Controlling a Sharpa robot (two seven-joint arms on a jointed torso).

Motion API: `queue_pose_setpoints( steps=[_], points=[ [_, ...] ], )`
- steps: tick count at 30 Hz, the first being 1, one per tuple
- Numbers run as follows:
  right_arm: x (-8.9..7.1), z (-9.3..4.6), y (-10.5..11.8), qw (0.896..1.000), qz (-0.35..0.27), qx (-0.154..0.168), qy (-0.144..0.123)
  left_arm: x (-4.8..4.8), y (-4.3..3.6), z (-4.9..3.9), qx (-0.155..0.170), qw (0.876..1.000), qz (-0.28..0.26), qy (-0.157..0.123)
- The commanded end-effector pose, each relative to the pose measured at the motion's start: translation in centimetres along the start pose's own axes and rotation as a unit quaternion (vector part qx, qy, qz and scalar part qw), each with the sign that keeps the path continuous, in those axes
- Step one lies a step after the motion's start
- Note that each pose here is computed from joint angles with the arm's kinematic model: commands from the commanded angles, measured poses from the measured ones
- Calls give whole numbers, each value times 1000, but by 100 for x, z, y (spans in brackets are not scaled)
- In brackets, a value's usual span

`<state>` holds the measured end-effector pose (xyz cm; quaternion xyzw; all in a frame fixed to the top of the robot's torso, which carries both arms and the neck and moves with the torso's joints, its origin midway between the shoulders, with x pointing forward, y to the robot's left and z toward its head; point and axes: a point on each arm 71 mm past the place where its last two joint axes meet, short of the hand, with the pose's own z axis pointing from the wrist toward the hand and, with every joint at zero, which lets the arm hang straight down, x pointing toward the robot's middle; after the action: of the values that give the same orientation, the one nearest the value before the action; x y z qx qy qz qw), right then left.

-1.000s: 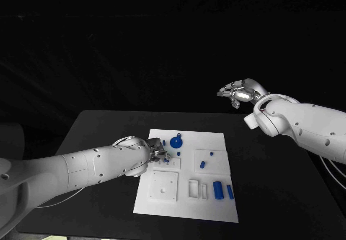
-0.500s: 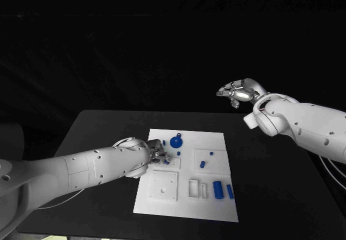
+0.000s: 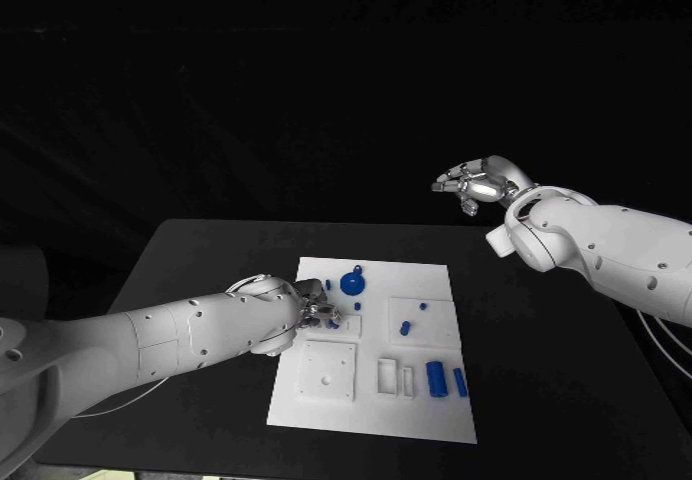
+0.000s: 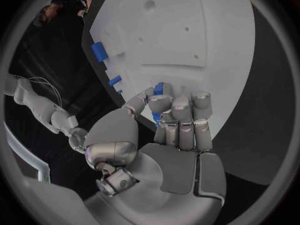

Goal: Assemble the parts on the task board

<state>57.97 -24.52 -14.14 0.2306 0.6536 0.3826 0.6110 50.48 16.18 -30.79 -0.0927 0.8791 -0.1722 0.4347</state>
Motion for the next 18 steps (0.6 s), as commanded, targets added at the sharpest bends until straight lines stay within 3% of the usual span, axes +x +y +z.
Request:
queue_pose_setpoints(
  steps=[1, 18],
  points=[
    [15, 2, 15, 1000, 0, -5, 7, 31, -22, 3, 5, 1000, 5, 12],
    [20, 0, 17, 1000, 0, -5, 10, 32, -14, 1, 2, 1000, 8, 13]
  ],
)
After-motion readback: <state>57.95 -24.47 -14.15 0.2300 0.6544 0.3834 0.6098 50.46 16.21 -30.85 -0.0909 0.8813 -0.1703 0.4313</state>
